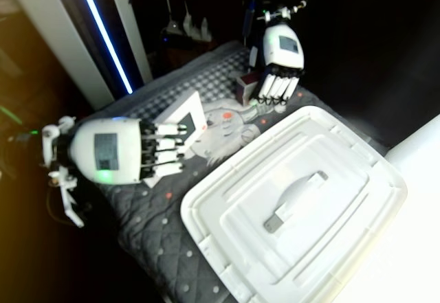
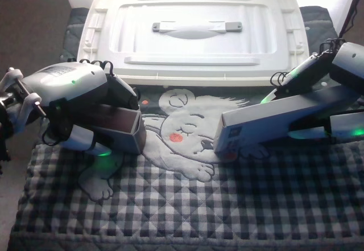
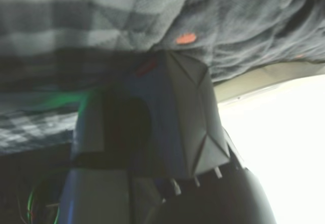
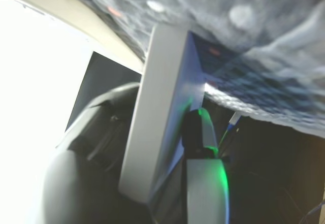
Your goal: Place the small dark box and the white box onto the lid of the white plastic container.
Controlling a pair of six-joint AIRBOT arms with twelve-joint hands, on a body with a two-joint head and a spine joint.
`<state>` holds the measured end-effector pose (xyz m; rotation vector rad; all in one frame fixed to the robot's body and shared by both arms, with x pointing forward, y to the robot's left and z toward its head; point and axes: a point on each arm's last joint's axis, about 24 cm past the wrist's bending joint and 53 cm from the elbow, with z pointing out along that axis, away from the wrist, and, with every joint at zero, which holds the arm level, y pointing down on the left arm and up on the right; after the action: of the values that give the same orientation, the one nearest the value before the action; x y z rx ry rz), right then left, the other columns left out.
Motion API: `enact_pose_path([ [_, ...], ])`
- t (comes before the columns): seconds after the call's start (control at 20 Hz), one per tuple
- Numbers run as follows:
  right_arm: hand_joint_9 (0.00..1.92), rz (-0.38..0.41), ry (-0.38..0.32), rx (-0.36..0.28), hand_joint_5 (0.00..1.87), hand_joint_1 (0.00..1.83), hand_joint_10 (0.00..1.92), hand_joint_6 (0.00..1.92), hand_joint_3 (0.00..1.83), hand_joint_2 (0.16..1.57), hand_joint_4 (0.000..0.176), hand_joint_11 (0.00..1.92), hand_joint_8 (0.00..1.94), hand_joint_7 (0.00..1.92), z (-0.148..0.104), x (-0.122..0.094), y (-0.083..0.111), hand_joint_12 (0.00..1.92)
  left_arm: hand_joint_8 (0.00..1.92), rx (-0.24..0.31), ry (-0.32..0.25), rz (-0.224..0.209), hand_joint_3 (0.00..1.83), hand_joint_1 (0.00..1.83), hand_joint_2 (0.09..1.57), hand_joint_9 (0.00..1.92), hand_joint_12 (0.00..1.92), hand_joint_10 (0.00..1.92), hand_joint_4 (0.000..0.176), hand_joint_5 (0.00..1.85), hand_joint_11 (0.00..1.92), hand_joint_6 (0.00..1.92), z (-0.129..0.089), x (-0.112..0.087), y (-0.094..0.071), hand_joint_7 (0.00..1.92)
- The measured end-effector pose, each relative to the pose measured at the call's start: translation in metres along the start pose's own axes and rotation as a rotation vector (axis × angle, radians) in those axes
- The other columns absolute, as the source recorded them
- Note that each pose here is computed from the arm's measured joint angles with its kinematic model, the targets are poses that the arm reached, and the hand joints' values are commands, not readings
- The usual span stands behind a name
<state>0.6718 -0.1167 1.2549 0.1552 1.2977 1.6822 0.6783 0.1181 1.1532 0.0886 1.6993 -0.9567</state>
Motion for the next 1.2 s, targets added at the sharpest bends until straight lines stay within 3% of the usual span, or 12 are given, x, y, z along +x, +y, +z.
enact_pose_path([
  [0.1,1.15,0.001,-0.008,-0.016,1.26,1.31,1.06,0.30,0.00,1.00,0.000,0.93,0.62,1.32,0.000,-0.002,0.004,1.64,0.47,0.009,-0.017,-0.005,0.00,1.40,1.02,1.24,1.12,0.77,0.000,1.01,0.91,0.84,0.000,-0.004,-0.002,1.23],
  [0.15,1.09,0.004,-0.020,-0.041,1.25,1.23,1.68,0.47,0.00,1.01,0.000,1.09,1.25,1.12,-0.001,-0.005,0.010,1.86,0.36,0.018,-0.040,-0.018,0.00,1.41,1.00,1.29,1.12,0.71,0.000,1.05,0.98,0.75,0.000,-0.010,-0.004,1.30],
  [0.2,1.01,0.007,-0.033,-0.064,1.20,1.21,1.70,0.58,0.00,1.02,0.000,0.94,1.34,1.03,-0.001,-0.009,0.016,1.91,0.54,0.033,-0.068,-0.034,0.00,1.41,1.02,1.20,1.08,0.80,0.000,1.00,1.00,0.81,0.001,-0.016,-0.009,1.21],
  [0.35,1.00,0.010,-0.136,-0.138,1.21,1.28,1.18,0.38,0.00,1.06,0.000,0.84,1.10,1.06,-0.007,-0.043,0.033,1.62,0.72,0.121,-0.194,-0.057,0.00,1.39,1.05,1.14,1.01,0.89,0.000,0.96,0.96,0.89,0.006,-0.052,-0.034,1.12],
  [0.45,1.12,-0.020,-0.185,-0.168,1.12,1.29,1.48,0.52,0.00,1.06,0.000,1.08,1.04,1.11,-0.001,-0.067,0.045,1.83,0.68,0.151,-0.264,-0.053,0.00,1.39,1.06,1.06,1.02,0.95,0.000,0.97,0.86,0.98,0.013,-0.079,-0.041,1.11],
  [0.65,1.36,-0.076,-0.255,-0.179,1.02,1.29,0.39,0.79,0.00,1.04,0.000,1.11,0.57,1.30,0.018,-0.099,0.052,1.14,0.81,0.173,-0.356,-0.036,0.00,1.50,1.08,1.09,1.47,0.83,0.000,0.89,0.84,1.01,0.038,-0.129,-0.053,1.00],
  [0.75,1.06,-0.114,-0.261,-0.158,0.96,1.39,1.03,0.88,0.00,1.07,0.000,0.95,0.71,1.12,0.034,-0.107,0.053,1.15,0.84,0.164,-0.369,-0.033,0.00,1.37,1.09,1.04,1.20,1.07,0.000,0.90,0.76,1.02,0.064,-0.150,-0.061,1.01],
  [0.95,1.05,-0.158,-0.338,-0.104,0.91,1.38,1.12,0.85,0.00,1.10,0.000,0.97,0.95,0.96,0.060,-0.138,0.045,1.12,1.17,0.138,-0.376,-0.016,0.00,1.34,1.17,0.86,1.34,1.32,0.000,0.80,0.65,1.14,0.100,-0.175,-0.071,0.85],
  [1.05,0.81,-0.193,-0.300,-0.022,0.76,1.35,1.41,1.22,0.01,1.19,0.000,0.61,1.22,0.78,0.069,-0.137,0.017,1.07,1.14,0.104,-0.361,0.005,0.00,1.36,1.16,0.90,1.19,1.25,0.000,0.78,0.68,1.21,0.110,-0.173,-0.058,0.84],
  [1.1,0.29,-0.151,-0.315,0.030,0.40,1.29,0.56,0.47,0.00,1.13,0.000,0.12,0.44,0.33,0.077,-0.140,-0.003,0.90,0.40,0.057,-0.353,-0.013,0.00,1.32,1.14,0.42,1.12,0.53,0.000,0.50,0.15,0.50,0.119,-0.175,-0.044,0.45],
  [1.15,0.12,-0.137,-0.295,0.101,0.24,1.28,0.18,0.14,0.00,1.08,0.016,0.02,0.12,0.15,0.082,-0.135,-0.024,0.61,0.10,0.022,-0.338,-0.017,0.00,1.27,1.10,0.17,0.74,0.16,0.061,0.37,0.03,0.16,0.127,-0.179,-0.037,0.18],
  [1.2,0.02,-0.146,-0.273,0.135,0.05,1.28,0.04,0.03,0.00,1.04,0.131,0.00,0.02,0.03,0.083,-0.130,-0.033,0.36,0.02,0.015,-0.330,-0.016,0.00,1.24,1.04,0.03,0.27,0.03,0.153,0.15,0.01,0.09,0.130,-0.179,-0.037,0.04],
])
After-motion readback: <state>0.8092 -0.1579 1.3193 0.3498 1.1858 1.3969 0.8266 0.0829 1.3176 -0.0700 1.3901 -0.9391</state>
